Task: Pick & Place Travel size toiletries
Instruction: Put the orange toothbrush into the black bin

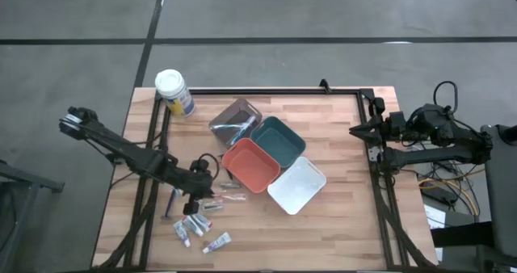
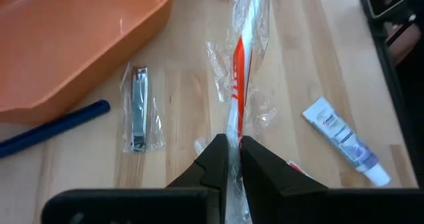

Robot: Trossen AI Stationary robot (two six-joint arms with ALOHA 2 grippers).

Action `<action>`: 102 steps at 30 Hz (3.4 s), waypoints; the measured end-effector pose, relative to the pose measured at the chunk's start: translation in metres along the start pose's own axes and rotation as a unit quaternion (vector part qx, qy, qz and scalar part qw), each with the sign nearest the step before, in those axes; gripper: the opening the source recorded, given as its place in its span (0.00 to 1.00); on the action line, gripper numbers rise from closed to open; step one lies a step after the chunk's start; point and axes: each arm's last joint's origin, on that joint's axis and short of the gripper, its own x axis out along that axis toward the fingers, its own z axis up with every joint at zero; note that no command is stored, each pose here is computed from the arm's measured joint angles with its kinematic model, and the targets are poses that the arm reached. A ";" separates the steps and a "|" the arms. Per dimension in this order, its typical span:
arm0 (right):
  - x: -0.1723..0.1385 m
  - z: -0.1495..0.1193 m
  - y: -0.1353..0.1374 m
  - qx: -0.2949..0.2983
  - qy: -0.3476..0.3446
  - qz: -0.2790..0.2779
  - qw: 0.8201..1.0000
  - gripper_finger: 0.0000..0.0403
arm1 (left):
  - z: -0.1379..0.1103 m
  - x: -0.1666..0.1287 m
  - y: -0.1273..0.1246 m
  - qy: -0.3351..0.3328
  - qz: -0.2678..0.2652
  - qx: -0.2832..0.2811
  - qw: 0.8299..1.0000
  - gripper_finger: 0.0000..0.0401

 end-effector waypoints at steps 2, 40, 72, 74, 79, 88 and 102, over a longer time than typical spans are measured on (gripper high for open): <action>0.000 0.000 0.000 0.001 0.000 0.000 1.000 0.08 | 0.001 -0.003 0.000 -0.009 -0.001 -0.001 1.000 0.09; 0.000 0.000 0.000 0.001 0.000 0.000 1.000 0.08 | 0.033 -0.028 0.042 -0.135 0.153 -0.154 0.967 0.09; 0.000 0.000 0.000 0.000 0.000 0.000 1.000 0.08 | 0.045 -0.039 0.077 -0.157 0.219 -0.187 0.944 0.09; 0.000 0.000 0.000 0.001 0.000 0.000 1.000 0.08 | 0.045 -0.041 0.082 -0.159 0.230 -0.190 0.941 0.09; 0.000 0.000 0.000 0.001 0.000 0.000 1.000 0.08 | 0.043 -0.043 0.094 -0.147 0.252 -0.202 0.935 0.09; 0.000 0.000 0.000 0.001 0.000 0.000 1.000 0.08 | 0.040 -0.051 0.119 -0.134 0.300 -0.215 0.920 0.09; 0.000 0.000 0.000 0.001 0.000 0.000 1.000 0.08 | 0.045 -0.038 0.164 -0.113 0.318 -0.228 0.913 0.09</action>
